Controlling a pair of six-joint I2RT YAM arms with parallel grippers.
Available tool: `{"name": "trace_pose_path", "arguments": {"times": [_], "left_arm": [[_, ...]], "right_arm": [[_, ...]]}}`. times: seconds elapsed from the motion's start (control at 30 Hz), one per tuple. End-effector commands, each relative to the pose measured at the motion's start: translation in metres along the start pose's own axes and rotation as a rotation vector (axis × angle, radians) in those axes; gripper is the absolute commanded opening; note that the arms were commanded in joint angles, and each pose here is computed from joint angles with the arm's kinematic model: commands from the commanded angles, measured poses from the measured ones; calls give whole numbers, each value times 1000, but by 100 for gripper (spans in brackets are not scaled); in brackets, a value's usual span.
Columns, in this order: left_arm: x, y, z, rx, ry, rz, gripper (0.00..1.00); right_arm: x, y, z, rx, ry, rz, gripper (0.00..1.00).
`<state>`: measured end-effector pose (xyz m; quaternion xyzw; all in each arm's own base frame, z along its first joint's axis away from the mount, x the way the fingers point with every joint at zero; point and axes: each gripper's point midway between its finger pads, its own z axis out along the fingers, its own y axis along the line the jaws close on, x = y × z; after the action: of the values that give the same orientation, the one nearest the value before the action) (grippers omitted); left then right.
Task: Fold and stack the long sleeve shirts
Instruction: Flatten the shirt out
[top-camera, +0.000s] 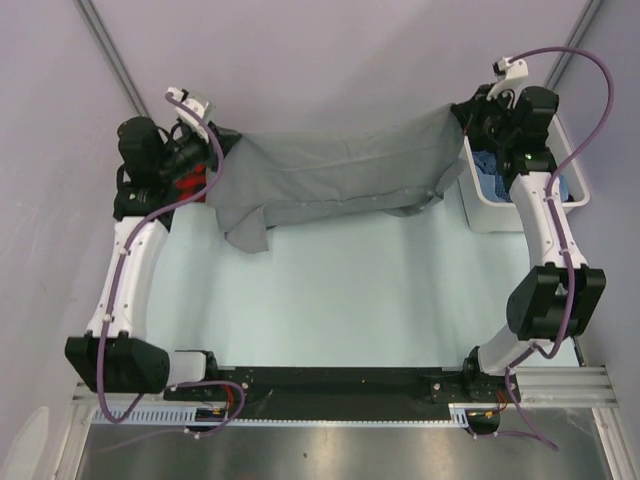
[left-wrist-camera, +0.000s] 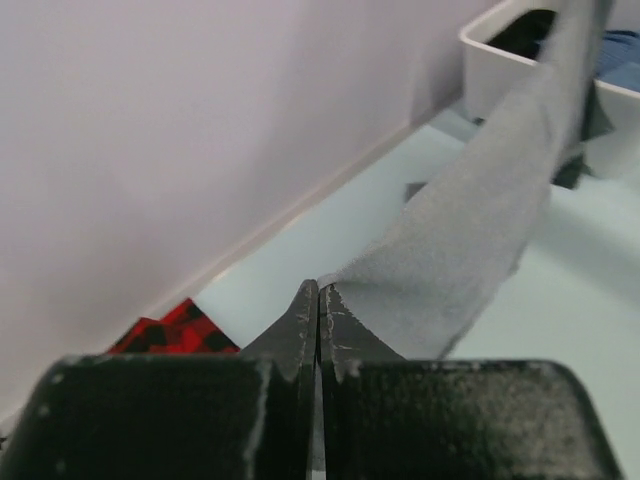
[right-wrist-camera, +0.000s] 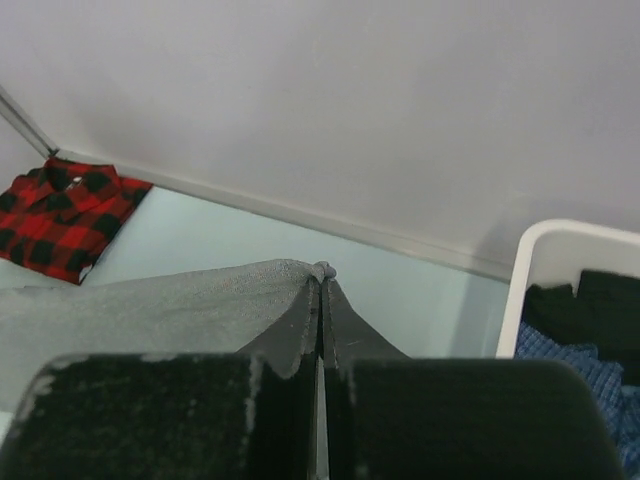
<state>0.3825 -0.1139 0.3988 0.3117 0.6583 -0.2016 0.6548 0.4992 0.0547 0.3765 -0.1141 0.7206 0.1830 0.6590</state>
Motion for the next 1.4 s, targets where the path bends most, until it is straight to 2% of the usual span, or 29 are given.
{"name": "trace_pose_path", "arguments": {"times": [0.0, 0.03, 0.07, 0.1, 0.13, 0.17, 0.2, 0.23, 0.33, 0.37, 0.4, 0.43, 0.5, 0.53, 0.6, 0.63, 0.67, 0.7, 0.73, 0.77, 0.8, 0.83, 0.87, 0.9, 1.0, 1.03, 1.1, 1.17, 1.37], "left_arm": [[20, 90, 47, -258, -10, -8, 0], [-18, 115, 57, -304, -69, 28, 0], [-23, 144, 63, -372, -74, -2, 0], [18, 177, 87, -386, -5, -74, 0], [-55, 193, 82, -405, -143, -9, 0], [-75, 202, 83, -413, -196, -25, 0], [-70, 224, 91, -434, -214, -17, 0], [-129, 222, 73, -448, -343, 44, 0], [-191, 208, 33, -449, -487, 141, 0], [-201, 200, 21, -433, -510, 136, 0], [-210, 196, 5, -427, -538, 174, 0], [-211, 182, -13, -439, -529, 174, 0], [-205, 170, -34, -410, -519, 206, 0], [-167, 168, -25, -358, -440, 162, 0], [-144, 122, -32, -190, -346, 203, 0], [-90, 116, -23, -147, -251, 137, 0], [-84, 94, -34, -116, -226, 220, 0], [-48, 78, -34, -59, -151, 179, 0], [11, 61, -33, -7, -55, 105, 0], [29, 46, -41, 10, -13, 211, 0], [68, 24, -48, 53, 76, 152, 0], [131, 3, -57, 87, 181, 82, 0], [171, -19, -70, 146, 269, 141, 0], [219, -47, -89, 176, 346, 125, 0], [293, -75, -128, 219, 539, 264, 0], [324, -91, -142, 266, 599, 280, 0], [353, -99, -160, 285, 706, 276, 0], [360, -97, -167, 283, 758, 264, 0], [330, -90, -169, 295, 799, 177, 0]], "right_arm": [[-34, -15, 48, 46, -129, -70, 0], [0, -33, 82, 59, -70, -21, 0], [-63, -31, 87, 58, -191, -48, 0], [-79, -36, 96, 75, -225, -19, 0], [-77, -44, 107, 87, -208, 0, 0], [-121, -43, 108, 81, -318, -38, 0], [-132, -45, 109, 86, -353, -14, 0], [-156, -42, 100, 76, -420, -16, 0], [-218, -20, 53, -11, -573, -8, 0], [-265, 7, -4, -49, -663, -61, 0], [-225, -10, 12, -34, -573, -14, 0], [-238, 0, -12, -40, -629, -65, 0], [-212, 9, -39, -38, -560, -114, 0], [-185, 6, -39, -31, -479, -89, 0], [-156, 28, -65, -97, -393, -159, 0], [-78, 18, -54, -88, -217, -93, 0], [-53, 22, -62, -102, -168, -145, 0], [-21, 25, -65, -127, -109, -167, 0], [36, 31, -75, -143, 24, -140, 0], [66, 34, -79, -165, 87, -141, 0], [90, 36, -84, -199, 136, -220, 0], [125, 45, -94, -236, 240, -208, 0], [168, 44, -102, -233, 337, -187, 0], [198, 48, -116, -278, 424, -209, 0], [271, 62, -152, -382, 638, -268, 0], [282, 68, -159, -416, 676, -293, 0], [305, 69, -176, -435, 775, -303, 0], [316, 67, -181, -470, 828, -354, 0], [305, 72, -202, -532, 951, -333, 0]]}}
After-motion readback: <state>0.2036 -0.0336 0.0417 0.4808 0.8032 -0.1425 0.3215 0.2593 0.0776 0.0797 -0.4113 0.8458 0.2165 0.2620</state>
